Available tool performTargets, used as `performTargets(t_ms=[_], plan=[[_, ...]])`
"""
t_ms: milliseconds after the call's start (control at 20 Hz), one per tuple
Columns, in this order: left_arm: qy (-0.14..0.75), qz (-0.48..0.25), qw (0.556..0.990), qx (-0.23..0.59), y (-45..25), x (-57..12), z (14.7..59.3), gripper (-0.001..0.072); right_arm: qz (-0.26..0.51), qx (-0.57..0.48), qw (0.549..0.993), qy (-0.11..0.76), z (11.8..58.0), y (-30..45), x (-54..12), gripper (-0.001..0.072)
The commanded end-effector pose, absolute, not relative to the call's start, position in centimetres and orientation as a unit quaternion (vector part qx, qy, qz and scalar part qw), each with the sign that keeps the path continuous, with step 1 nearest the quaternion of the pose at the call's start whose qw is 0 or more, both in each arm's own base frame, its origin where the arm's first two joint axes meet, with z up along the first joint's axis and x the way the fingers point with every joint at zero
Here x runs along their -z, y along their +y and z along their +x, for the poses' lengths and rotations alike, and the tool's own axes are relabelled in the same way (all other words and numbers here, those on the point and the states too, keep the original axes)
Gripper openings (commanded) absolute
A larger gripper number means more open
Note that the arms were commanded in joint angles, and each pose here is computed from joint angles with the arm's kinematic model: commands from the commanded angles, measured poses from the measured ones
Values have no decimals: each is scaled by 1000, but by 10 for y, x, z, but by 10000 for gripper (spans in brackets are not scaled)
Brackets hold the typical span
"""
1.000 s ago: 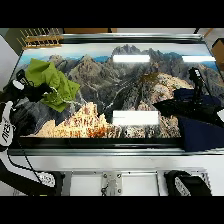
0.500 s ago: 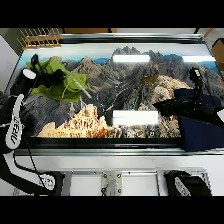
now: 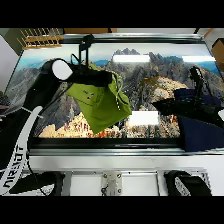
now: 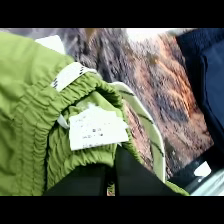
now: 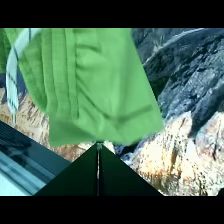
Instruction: Fold the clothes and pants, and hang the long-sleeved shirts on hangers.
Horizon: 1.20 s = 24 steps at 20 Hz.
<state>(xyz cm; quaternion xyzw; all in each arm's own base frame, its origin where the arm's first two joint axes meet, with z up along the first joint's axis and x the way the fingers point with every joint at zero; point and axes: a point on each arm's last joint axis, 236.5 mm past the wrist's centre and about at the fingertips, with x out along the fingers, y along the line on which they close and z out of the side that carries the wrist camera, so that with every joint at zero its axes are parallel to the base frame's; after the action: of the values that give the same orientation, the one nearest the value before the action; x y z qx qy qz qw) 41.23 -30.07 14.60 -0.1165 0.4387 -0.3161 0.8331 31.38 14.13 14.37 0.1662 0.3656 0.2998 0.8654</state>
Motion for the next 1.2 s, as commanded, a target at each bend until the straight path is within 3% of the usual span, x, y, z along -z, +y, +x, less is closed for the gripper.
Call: performTargets(t_ms=[0, 100, 200, 250, 400, 450, 500, 550, 800, 1000, 1150], plan=[[456, -78, 828, 317, -335, -142, 374, 5, 170, -303, 870, 349, 318, 142, -151, 31], [463, -64, 818, 335, -353, -136, 358, 40, 178, -269, 889, 326, 334, 121, -156, 31], [472, -57, 811, 340, -359, -128, 352, 720, 191, -233, 900, 314, 344, 95, -158, 31], [475, -58, 812, 334, -355, -127, 355, 677, 196, -222, 901, 316, 345, 86, -156, 31], [479, -79, 824, 293, -316, -125, 385, 680, 201, -224, 887, 349, 333, 79, -145, 68], [488, -87, 824, 274, -299, -119, 393, 680, 194, -231, 879, 369, 326, 81, -136, 266], [499, -98, 823, 254, -285, -108, 398, 680, 189, -238, 869, 391, 319, 84, -126, 528], [517, -103, 817, 235, -269, -90, 399, 679, 193, -245, 857, 411, 312, 87, -115, 578], [601, -157, 773, 126, -208, 30, 385, 680, 231, -246, 804, 490, 292, 107, -42, 576], [592, -263, 758, 76, -186, 69, 422, 680, 227, -271, 756, 551, 271, 144, 3, 576], [603, -271, 747, 70, -181, 87, 447, 680, 211, -274, 750, 564, 274, 169, 25, 576]])
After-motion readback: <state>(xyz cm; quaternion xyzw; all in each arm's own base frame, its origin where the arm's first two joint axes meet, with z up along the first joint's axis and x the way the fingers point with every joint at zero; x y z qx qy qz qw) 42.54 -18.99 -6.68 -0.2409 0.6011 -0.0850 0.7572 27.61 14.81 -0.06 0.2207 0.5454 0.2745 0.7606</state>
